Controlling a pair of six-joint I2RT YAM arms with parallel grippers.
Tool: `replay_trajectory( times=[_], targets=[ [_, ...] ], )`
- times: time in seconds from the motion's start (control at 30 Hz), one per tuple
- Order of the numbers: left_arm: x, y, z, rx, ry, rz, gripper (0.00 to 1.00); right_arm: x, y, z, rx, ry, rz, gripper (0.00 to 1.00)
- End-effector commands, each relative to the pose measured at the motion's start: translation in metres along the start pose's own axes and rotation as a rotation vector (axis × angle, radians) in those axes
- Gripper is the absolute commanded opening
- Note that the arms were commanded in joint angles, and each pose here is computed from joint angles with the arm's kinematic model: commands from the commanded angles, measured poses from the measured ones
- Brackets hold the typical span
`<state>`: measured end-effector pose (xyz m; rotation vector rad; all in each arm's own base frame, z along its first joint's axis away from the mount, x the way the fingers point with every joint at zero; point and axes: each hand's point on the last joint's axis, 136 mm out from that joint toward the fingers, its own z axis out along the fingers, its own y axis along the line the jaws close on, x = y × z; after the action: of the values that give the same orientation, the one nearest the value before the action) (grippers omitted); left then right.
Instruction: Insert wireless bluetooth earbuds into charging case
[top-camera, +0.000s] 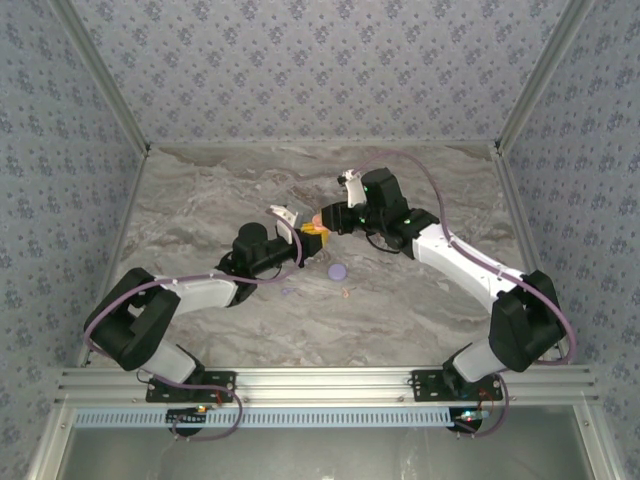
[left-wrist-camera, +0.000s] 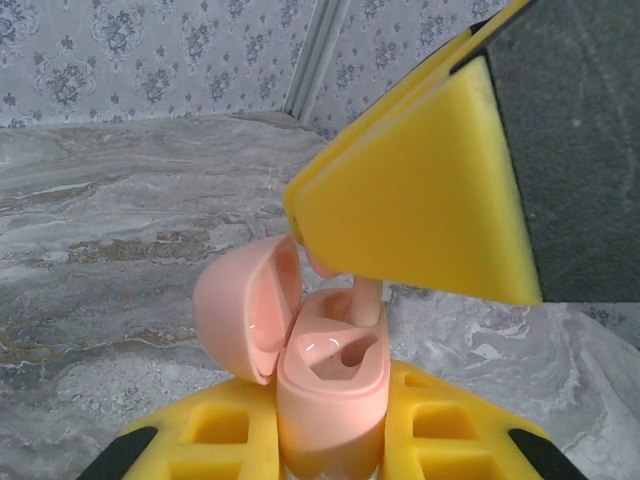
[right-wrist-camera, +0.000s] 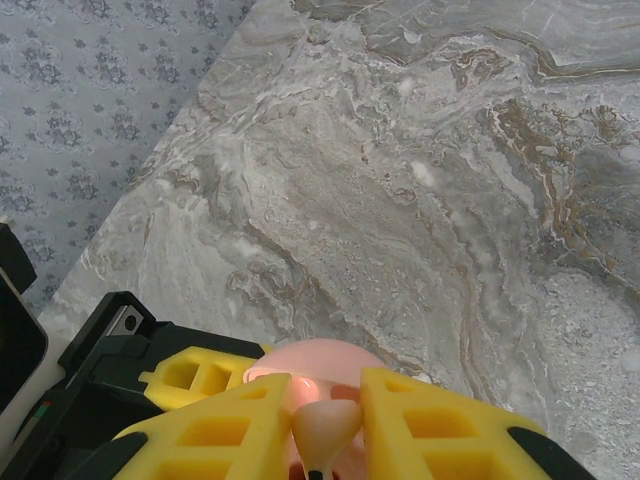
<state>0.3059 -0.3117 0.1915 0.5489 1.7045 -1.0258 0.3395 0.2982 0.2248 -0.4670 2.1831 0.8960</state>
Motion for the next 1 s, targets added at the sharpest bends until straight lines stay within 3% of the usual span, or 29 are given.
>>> replay_trajectory(
  times=[0.0,0.4,0.83,0.97],
  targets=[
    [-0.0212,-0.0037,0.0030,-0.005,-0.057,0.005,0.19,0.0051,-0.0031,0.0021,0.024,0.015,0.011,0.25],
    [-0.0231,-0.0077,0.0013,0.010,-0.058,0.027,0.19,0.0085,-0.0105,0.0032,0.066,0.040,0.018,0.25],
    [-0.0172,-0.0053,0.0012,-0.002,-0.031,0.043,0.19,0.0043,-0.0066,0.0004,0.063,0.036,0.004,0.47],
    [-0.0142,-0.0036,0.0002,-0.012,-0.017,0.055,0.19,0.0032,-0.0047,-0.0021,0.057,0.034,-0.003,0.49]
  ],
)
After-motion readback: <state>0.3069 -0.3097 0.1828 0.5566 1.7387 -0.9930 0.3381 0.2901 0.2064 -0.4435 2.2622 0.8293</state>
